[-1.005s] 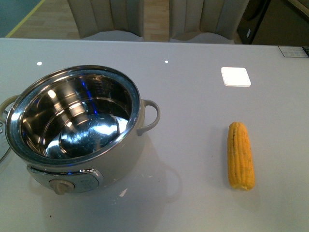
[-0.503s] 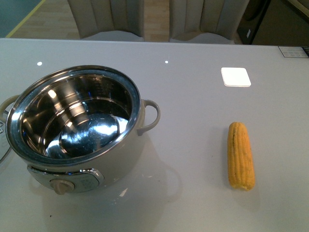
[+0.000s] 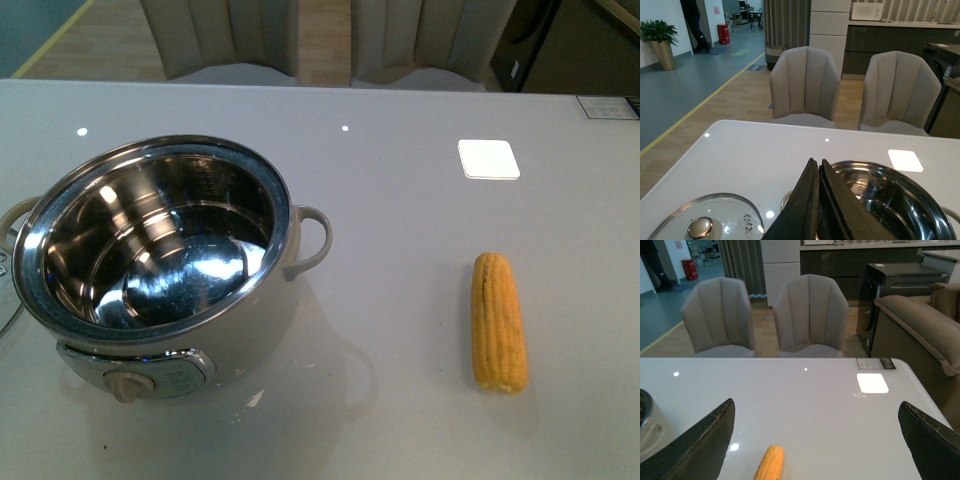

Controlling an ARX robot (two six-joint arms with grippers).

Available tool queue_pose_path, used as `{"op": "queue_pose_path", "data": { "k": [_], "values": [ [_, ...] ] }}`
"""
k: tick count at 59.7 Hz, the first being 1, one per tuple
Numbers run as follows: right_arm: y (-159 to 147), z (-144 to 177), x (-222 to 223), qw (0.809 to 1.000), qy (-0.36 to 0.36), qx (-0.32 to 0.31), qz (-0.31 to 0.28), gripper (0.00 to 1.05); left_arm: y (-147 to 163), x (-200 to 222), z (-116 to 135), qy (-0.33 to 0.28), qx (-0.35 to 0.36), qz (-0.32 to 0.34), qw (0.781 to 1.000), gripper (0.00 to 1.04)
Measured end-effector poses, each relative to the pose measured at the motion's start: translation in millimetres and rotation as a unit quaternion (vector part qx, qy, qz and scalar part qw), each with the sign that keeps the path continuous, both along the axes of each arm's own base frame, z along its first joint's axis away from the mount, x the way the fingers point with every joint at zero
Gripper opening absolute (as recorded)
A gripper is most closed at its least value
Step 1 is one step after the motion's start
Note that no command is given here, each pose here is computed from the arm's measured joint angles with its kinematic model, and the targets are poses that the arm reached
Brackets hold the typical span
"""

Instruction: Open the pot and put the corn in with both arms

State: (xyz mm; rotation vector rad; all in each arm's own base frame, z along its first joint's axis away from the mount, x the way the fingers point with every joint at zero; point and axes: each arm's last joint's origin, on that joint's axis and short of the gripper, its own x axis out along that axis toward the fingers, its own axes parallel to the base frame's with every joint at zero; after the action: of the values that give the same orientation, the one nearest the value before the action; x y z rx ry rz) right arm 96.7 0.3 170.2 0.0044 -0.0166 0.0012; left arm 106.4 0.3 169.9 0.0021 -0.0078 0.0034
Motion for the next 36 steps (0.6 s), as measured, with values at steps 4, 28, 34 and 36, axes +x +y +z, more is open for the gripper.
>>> {"op": "queue_pose_path", "data": {
  "k": [4,28,34,36],
  "values": [
    [0.0,0.0,0.0,1.000,0.000,0.000,0.000,0.96,0.0,-6.8,-3.5,0.011,0.000,0.000,1.000,0.03],
    [0.0,0.0,0.0,1.000,0.000,0.000,0.000,0.96,0.0,-9.2,-2.0,-0.001,0.000,0.000,1.000,0.55],
    [0.7,-0.4,1.3,0.990,0.130,0.032,-0.031,0.96,0.0,-9.2,-2.1,0.000,0.000,0.000,1.000,0.75],
    [2.1,-0.3,3.8,0.972,0.226,0.052,-0.049,0.96,0.0,-9.2,-2.1,0.000,0.000,0.000,1.000,0.80]
  ]
}}
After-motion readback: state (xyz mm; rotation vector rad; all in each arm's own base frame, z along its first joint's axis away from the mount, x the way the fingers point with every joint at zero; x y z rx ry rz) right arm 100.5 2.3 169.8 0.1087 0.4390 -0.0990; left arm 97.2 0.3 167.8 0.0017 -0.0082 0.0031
